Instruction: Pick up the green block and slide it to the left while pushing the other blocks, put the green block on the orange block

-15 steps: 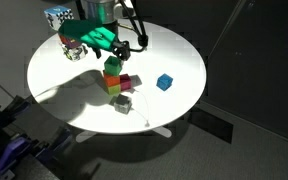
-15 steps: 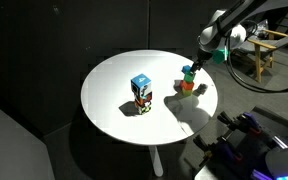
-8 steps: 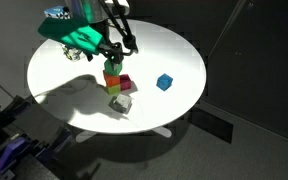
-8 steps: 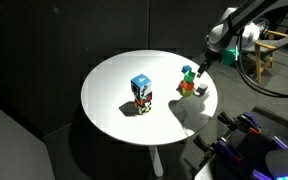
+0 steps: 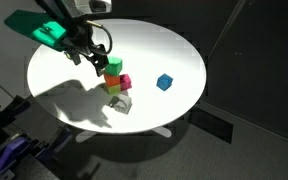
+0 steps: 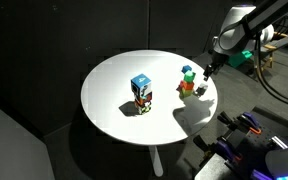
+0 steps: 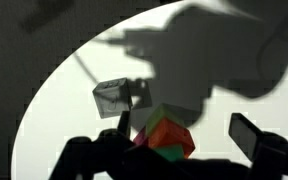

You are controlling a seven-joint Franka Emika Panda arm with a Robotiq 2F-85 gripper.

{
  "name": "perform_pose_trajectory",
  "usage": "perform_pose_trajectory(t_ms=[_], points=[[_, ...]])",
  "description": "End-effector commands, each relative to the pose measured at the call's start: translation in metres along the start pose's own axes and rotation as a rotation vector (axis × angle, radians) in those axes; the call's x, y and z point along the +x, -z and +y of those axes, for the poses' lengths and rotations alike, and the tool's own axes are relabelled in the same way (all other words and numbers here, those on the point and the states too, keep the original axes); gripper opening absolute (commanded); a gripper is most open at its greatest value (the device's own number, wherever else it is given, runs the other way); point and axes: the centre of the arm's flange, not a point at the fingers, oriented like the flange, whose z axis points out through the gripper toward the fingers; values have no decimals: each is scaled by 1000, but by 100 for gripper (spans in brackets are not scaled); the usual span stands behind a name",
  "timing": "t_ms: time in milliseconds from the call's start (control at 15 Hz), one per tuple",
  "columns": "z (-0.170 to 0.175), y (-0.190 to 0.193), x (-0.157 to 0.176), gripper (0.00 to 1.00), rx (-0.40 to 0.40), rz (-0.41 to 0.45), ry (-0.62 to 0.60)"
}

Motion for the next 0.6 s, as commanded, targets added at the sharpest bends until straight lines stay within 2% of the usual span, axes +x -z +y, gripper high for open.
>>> perform_pose_trajectory(t_ms=[0,333,400,533], points=[[-14,23,-20,100,-1,-34,-48],[-18,36,-30,100,23,-23,-40],[-15,22,-18,100,14,-30,-26],[-16,23,-19,100,14,-28,-25]])
